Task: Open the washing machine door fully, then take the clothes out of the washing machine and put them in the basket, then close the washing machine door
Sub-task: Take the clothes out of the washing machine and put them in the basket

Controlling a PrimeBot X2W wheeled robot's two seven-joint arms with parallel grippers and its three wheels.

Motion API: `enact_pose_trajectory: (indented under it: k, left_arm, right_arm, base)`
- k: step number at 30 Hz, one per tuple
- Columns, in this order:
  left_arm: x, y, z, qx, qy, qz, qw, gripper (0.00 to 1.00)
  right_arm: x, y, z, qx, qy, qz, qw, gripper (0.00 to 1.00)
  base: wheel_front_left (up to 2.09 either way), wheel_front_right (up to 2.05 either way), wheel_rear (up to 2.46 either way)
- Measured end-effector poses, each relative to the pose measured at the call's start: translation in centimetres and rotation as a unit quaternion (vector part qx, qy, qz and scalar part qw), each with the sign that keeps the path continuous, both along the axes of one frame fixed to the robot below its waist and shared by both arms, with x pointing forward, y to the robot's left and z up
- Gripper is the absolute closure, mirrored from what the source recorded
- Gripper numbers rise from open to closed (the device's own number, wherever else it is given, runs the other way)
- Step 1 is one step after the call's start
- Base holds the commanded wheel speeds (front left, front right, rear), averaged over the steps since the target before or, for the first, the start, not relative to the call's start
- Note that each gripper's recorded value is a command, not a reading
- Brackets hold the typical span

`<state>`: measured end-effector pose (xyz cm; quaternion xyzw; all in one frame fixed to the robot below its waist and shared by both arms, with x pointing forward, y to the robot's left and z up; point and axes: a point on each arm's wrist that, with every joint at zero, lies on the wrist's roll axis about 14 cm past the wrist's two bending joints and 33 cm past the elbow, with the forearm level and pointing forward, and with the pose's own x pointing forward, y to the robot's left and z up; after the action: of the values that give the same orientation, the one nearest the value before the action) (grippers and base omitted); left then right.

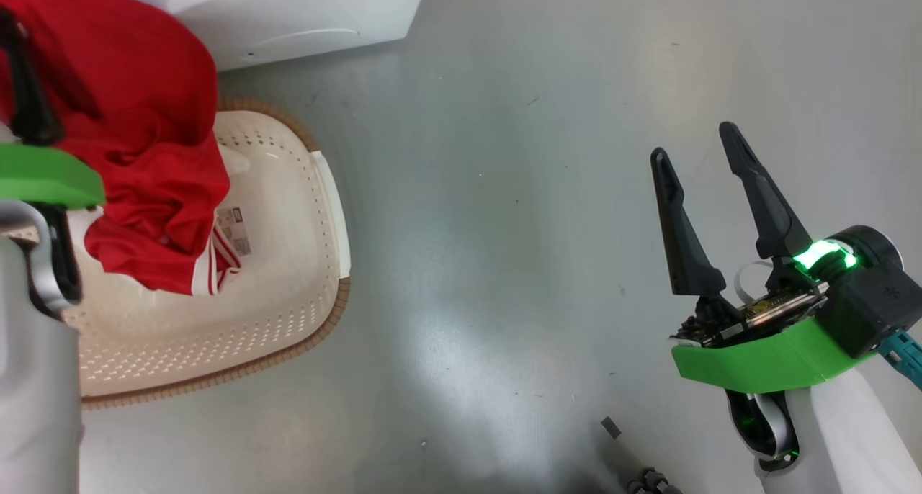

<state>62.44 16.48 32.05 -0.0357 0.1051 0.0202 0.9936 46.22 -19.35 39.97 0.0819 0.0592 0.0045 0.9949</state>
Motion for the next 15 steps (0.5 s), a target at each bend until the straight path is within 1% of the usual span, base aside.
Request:
enact_pose_trajectory:
  k: [2, 3, 5, 6, 12, 15]
  left_arm:
    - [0.4, 0.0, 0.0, -0.001, 0.000, 0.002, 1.000, 0.00]
    - [0.5, -0.1, -0.1, -0.002, 0.001, 0.001, 1.000, 0.31]
    - [0.6, -0.2, -0.2, -0.007, 0.003, -0.003, 1.000, 0.78]
    - [0.6, -0.2, -0.3, -0.011, 0.005, -0.003, 1.000, 1.00]
    - [0.4, -0.3, -1.0, -0.024, 0.015, -0.011, 1.000, 1.00]
    - [0.5, -0.4, -0.6, -0.030, 0.008, -0.014, 0.999, 1.00]
  right_arm:
    - [0.0, -0.1, 0.1, -0.002, -0.001, -0.002, 1.000, 0.00]
    - [0.0, -0.2, 0.1, -0.002, -0.001, -0.003, 1.000, 0.00]
    - [0.0, -0.4, 0.1, -0.004, 0.000, -0.004, 1.000, 0.00]
    - [-0.1, -0.4, 0.1, -0.004, 0.000, -0.005, 1.000, 0.00]
    - [0.0, -0.6, -0.1, -0.005, 0.001, -0.007, 1.000, 0.00]
    - [0.1, -0.4, -0.2, -0.003, 0.001, -0.005, 1.000, 0.00]
  base:
    - [0.00, 0.00, 0.00]
    - [0.00, 0.00, 0.00]
    - [0.00, 0.00, 0.00]
    - [0.00, 0.00, 0.00]
    - [0.00, 0.00, 0.00]
    - [0.00, 0.00, 0.00]
